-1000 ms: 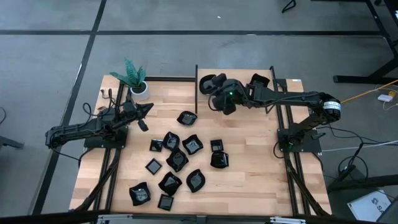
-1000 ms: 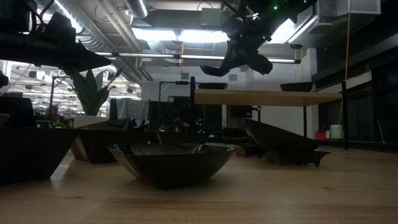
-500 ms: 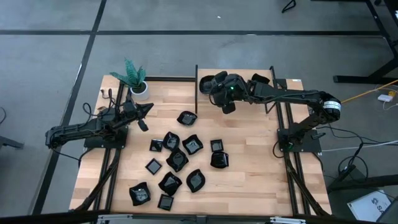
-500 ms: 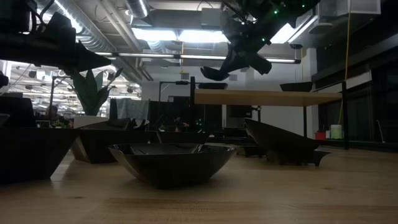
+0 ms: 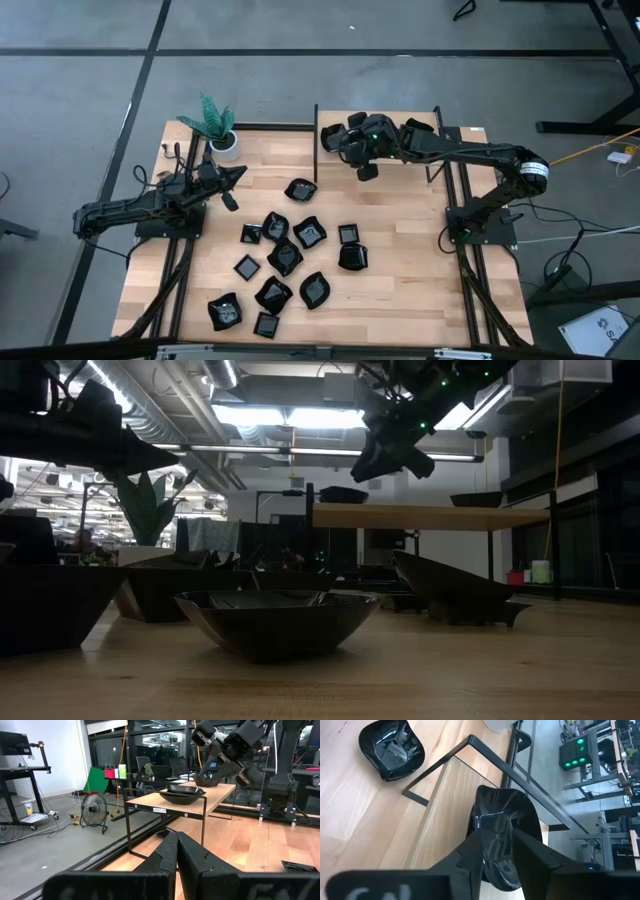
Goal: Pick & Place Mini shaped plates
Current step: Stack the black leaf-shaped plate on top of the black leaf-shaped plate on the shelf
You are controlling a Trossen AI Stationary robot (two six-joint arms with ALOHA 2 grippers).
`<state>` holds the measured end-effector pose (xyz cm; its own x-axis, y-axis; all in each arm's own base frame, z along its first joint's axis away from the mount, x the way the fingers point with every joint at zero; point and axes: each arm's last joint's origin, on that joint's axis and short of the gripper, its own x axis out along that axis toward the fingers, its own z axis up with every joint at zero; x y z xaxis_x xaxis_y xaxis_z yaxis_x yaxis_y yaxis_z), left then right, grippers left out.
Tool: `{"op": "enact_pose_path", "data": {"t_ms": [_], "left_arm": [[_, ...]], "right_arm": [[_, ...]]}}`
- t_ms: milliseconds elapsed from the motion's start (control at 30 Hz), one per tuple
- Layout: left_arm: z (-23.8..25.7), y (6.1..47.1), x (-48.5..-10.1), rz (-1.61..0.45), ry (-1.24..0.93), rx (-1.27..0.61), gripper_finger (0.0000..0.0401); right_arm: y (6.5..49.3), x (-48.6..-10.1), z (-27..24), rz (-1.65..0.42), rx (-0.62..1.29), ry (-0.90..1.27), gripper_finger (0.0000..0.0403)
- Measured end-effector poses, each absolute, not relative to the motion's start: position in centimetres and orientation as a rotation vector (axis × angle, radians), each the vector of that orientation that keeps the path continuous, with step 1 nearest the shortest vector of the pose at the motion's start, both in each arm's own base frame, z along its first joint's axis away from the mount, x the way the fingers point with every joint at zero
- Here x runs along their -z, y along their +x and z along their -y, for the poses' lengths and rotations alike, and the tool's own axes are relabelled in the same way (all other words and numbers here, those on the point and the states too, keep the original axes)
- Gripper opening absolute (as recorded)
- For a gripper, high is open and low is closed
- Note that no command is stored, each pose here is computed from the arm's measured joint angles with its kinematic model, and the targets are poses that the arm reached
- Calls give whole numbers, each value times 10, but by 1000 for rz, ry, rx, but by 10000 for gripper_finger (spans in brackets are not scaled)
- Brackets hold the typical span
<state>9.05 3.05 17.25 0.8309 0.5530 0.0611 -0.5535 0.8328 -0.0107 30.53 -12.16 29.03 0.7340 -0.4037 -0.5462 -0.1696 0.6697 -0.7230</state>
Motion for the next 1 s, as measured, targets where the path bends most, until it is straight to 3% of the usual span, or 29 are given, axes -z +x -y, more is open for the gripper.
{"op": "enact_pose_path", "data": {"t_ms": [367,500,633,833,1000], "left_arm": [[-30,91,-173,62,8,-587,4],[-30,91,-172,62,8,-587,4],[-30,91,-172,62,8,-587,4],[-30,91,-172,62,8,-587,4],[-30,91,-172,62,8,-587,4]], "right_arm": [[283,-319,131,-637,485,-473,99],[277,-310,140,-705,550,-369,57],[281,-300,138,-723,454,-292,8],[292,-309,129,-566,344,-245,41],[304,-299,117,-614,254,-360,79]]}}
